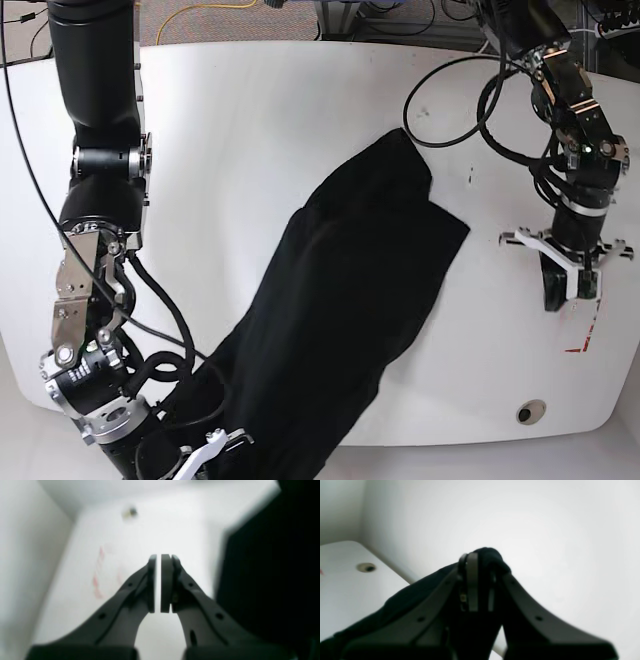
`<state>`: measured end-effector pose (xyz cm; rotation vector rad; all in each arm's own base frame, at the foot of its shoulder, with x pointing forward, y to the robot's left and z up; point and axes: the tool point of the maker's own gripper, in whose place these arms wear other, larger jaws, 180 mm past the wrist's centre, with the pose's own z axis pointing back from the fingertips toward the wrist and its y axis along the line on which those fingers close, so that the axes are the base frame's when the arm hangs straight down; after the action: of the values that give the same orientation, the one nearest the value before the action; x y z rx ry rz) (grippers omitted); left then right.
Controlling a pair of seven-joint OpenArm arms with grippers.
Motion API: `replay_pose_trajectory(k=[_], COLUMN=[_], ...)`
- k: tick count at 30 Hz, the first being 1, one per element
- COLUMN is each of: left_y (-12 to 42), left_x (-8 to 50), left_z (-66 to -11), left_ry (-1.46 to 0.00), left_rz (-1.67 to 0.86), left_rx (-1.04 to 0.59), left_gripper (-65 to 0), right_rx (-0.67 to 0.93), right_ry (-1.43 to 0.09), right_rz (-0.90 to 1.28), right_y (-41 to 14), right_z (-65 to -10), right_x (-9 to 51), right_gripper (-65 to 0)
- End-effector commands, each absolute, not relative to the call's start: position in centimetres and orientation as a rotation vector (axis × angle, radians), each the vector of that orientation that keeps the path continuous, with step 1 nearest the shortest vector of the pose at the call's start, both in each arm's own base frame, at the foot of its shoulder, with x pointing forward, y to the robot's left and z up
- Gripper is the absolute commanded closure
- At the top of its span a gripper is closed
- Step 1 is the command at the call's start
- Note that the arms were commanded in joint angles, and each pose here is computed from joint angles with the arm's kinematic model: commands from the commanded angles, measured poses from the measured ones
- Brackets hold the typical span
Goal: Layout the t-shirt on the table in an organized manner, then fold the t-shirt properly
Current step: 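Pull the held shirt edge with the left gripper away from the right gripper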
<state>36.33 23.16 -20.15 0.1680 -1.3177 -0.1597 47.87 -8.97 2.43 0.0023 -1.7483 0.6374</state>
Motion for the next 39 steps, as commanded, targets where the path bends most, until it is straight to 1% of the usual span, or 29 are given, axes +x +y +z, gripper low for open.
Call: replay_pose_trajectory(k=[1,7,10,12,15,17,20,21,24,25,35,39], left_y=[23.5,24.5,24.3,23.9,22.0,21.1,19.0,18.3,16.5,15.9,8.7,7.2], left_x=[37.4,39.2,39.6,39.6,39.8,39.4,39.1,39.0,38.5,38.4,38.5,39.1], left_z=[-16.6,-13.3,-13.0,-13.3,-14.4,-16.1,-18.7,-19.5,-22.1,-22.8,-30.0,-32.7], left_ry=[-1.413,-1.416,-1.390,-1.367,-1.344,-1.307,-1.255,-1.238,-1.181,-1.168,-1.069,-1.038], left_rz=[-0.167,-0.178,-0.203,-0.227,-0.276,-0.287,-0.308,-0.312,-0.313,-0.312,-0.277,-0.212], left_rx=[0.196,0.243,0.249,0.246,0.208,0.179,0.114,0.093,0.026,0.005,-0.257,-0.318], left_gripper=[0.0,0.0,-0.4,-2.5,-10.4,-17.6,-32.9,-38.9,-51.1,-52.6,-51.8,-51.8], right_rx=[-0.018,-0.046,-0.055,-0.058,-0.059,-0.058,-0.054,-0.053,-0.051,-0.051,-0.032,-0.030], right_ry=[-1.815,-1.805,-1.805,-1.803,-1.801,-1.798,-1.788,-1.785,-1.779,-1.777,-1.765,-1.764], right_rz=[0.605,0.615,0.616,0.616,0.616,0.615,0.615,0.615,0.615,0.615,0.614,0.614], right_y=[-10.3,-11.2,-11.2,-11.3,-11.3,-11.3,-11.3,-11.3,-11.3,-11.3,-11.0,-11.0], right_z=[5.0,5.5,5.5,5.4,5.3,5.2,4.7,4.5,4.2,4.1,3.4,3.3], right_x=[48.0,48.5,48.5,48.5,48.5,48.6,48.6,48.6,48.6,48.6,48.6,48.6], right_gripper=[0.0,0.0,0.0,0.0,0.0,0.0,0.0,0.0,0.0,0.0,0.0,0.0])
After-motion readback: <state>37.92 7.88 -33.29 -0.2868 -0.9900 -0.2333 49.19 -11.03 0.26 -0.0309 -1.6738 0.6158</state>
